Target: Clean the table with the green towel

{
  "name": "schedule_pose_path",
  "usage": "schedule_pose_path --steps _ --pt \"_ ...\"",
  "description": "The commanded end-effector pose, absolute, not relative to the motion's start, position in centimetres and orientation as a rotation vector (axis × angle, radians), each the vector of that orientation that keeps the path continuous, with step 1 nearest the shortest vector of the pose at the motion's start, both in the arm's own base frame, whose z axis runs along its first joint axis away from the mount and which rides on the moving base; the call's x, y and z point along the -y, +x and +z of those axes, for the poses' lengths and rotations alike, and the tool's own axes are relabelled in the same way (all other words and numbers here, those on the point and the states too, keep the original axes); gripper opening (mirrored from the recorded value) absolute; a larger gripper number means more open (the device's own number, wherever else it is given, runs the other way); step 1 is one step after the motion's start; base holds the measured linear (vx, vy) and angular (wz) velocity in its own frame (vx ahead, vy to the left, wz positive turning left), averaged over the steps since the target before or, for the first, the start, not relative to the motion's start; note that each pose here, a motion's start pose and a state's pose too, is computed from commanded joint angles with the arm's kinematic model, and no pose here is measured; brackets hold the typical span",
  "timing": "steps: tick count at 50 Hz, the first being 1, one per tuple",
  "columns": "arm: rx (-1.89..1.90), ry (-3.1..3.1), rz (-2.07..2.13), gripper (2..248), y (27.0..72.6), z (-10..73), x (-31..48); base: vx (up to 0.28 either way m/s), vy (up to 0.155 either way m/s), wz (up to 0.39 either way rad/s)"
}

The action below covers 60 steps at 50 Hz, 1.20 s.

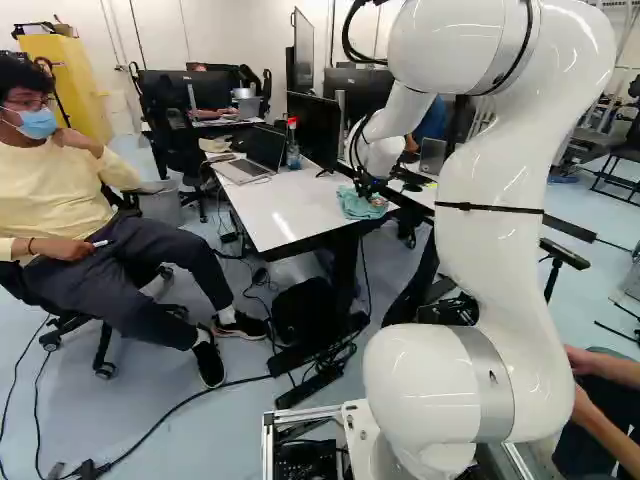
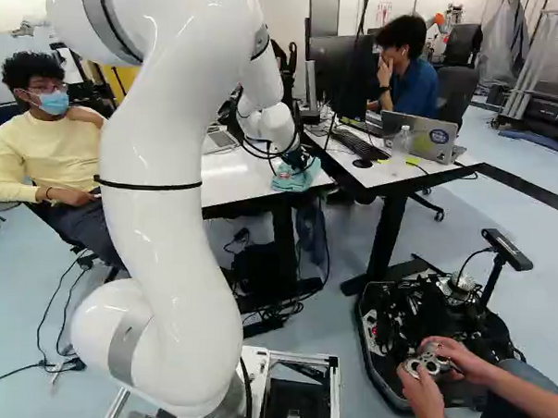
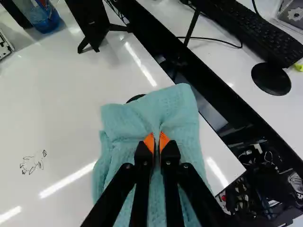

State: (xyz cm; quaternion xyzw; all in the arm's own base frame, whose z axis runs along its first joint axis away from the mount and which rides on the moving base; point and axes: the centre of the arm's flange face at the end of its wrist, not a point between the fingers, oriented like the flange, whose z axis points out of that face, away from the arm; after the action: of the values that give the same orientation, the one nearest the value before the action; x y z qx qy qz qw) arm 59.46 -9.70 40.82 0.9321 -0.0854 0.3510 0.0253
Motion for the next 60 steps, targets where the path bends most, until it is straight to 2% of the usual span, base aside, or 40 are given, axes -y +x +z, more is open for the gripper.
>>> schedule_pose_path --steps 60 --pt "0.263 2.865 1.124 29 59.0 42.6 9.6 0.000 0.000 0.000"
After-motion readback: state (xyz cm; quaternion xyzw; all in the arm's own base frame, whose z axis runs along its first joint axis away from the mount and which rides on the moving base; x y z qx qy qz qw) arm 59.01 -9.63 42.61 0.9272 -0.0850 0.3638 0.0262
